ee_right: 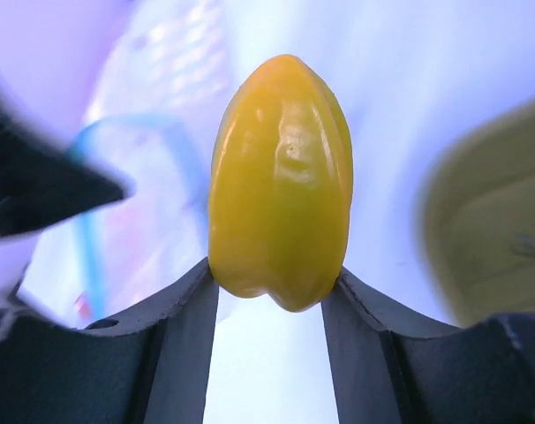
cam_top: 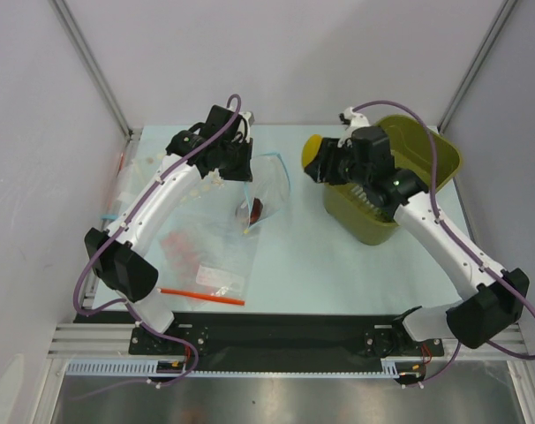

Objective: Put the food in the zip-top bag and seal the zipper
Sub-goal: Pick up the fake fruit from the bin, then place the fake fruit in the zipper food storage bag.

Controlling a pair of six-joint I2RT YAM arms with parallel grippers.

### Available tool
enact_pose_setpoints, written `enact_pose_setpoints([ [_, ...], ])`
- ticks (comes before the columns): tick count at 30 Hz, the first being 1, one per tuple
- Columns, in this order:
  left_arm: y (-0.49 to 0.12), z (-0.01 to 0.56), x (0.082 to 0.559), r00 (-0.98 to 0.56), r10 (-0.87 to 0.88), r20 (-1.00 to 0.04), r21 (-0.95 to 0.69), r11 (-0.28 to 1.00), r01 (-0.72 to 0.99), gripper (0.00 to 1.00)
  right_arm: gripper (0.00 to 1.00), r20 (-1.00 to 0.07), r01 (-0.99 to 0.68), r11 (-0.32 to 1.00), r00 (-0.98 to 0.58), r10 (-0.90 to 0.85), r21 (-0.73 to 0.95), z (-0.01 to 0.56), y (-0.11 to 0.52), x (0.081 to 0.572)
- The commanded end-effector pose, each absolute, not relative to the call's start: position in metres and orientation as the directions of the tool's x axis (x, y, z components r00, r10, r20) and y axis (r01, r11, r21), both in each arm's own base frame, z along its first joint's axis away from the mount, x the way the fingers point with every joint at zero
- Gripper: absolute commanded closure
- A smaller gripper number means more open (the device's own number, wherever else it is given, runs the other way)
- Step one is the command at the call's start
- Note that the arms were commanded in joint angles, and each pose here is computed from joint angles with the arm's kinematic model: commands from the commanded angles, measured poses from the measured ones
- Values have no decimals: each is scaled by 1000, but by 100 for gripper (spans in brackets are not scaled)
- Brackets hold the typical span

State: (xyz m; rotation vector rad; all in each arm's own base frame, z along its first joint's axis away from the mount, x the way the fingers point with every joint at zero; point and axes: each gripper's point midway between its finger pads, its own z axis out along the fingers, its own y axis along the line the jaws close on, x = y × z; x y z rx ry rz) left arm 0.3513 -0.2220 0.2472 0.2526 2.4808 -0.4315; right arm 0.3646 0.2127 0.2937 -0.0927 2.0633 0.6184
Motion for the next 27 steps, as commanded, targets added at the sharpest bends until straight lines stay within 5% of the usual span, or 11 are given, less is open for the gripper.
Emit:
enact_pose_setpoints([
  [1, -225, 258, 353, -788, 52, -614, -279, 919, 278, 100, 71, -853, -491, 769, -505, 131, 409, 321, 253, 328],
  [9, -226, 266, 348, -785, 46, -618, -295, 912, 286, 100, 73, -836, -608, 636, -538, 111, 475, 322, 315, 286],
  [17, -230, 273, 343, -789, 29, -614, -334, 896, 293, 100, 70, -782, -572, 626, -615, 101, 530, 297, 351, 296],
  [21, -229, 279, 342, -784, 27, -620, -334, 895, 295, 100, 50, -764, -529, 660, -636, 108, 533, 283, 355, 306],
  [22, -229, 279, 342, -784, 29, -621, -330, 897, 294, 100, 33, -766, -524, 666, -633, 113, 531, 284, 355, 307],
  [25, -225, 279, 342, -780, 33, -624, -316, 903, 291, 100, 7, -769, -509, 685, -628, 118, 521, 283, 351, 310],
  [27, -224, 279, 343, -780, 39, -625, -302, 909, 287, 100, 3, -780, -511, 696, -616, 113, 504, 287, 347, 310],
])
